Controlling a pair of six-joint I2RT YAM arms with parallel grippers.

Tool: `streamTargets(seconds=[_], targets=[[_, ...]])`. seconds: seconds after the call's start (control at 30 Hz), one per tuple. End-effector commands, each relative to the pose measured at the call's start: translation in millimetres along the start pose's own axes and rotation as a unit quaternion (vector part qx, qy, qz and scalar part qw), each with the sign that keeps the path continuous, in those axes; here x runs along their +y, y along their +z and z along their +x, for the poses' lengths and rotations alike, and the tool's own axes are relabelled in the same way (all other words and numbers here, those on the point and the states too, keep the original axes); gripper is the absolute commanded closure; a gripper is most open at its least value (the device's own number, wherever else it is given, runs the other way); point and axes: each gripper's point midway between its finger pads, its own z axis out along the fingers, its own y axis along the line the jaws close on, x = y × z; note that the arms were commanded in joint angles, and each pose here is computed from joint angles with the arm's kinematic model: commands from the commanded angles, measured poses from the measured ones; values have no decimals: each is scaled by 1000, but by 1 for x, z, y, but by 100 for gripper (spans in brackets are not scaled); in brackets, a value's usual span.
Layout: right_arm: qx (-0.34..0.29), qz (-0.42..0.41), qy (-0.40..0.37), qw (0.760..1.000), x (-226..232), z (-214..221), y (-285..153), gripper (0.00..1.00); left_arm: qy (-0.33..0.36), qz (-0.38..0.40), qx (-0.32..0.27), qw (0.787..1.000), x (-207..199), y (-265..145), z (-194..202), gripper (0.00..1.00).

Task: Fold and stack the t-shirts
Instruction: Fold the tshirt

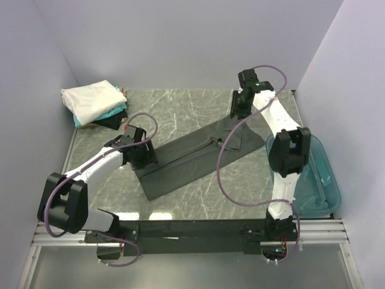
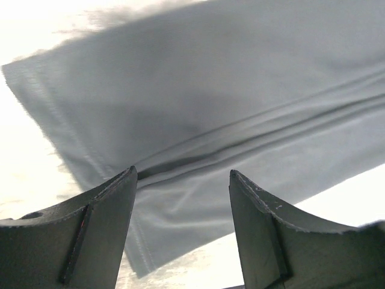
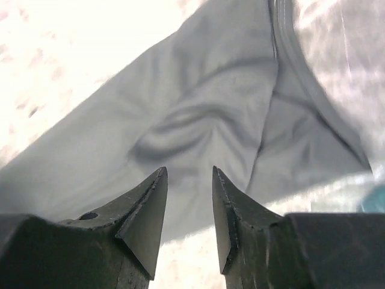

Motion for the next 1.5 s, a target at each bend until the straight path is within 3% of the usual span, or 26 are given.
streamTargets(seconds=[0.0,0.27,0.63,1.1,1.47], targets=[[-25,-30,-1,999,4,4,-35,57,2,42,-12,999,-19,-1,-4,32],[25,-50,25,998,-7,78,-17,57,2,12,8,1000,0,22,16,31],[94,-23,32,995,-16,99,41,57,16,-6,11,1000,13,37,24,32],[155,44,32,986,-36,107,81,58,-21,12,61,998,0,19,78,32],[146,41,39,988,-22,69,91,58,-35,48,117,991,-25,3,139,32]])
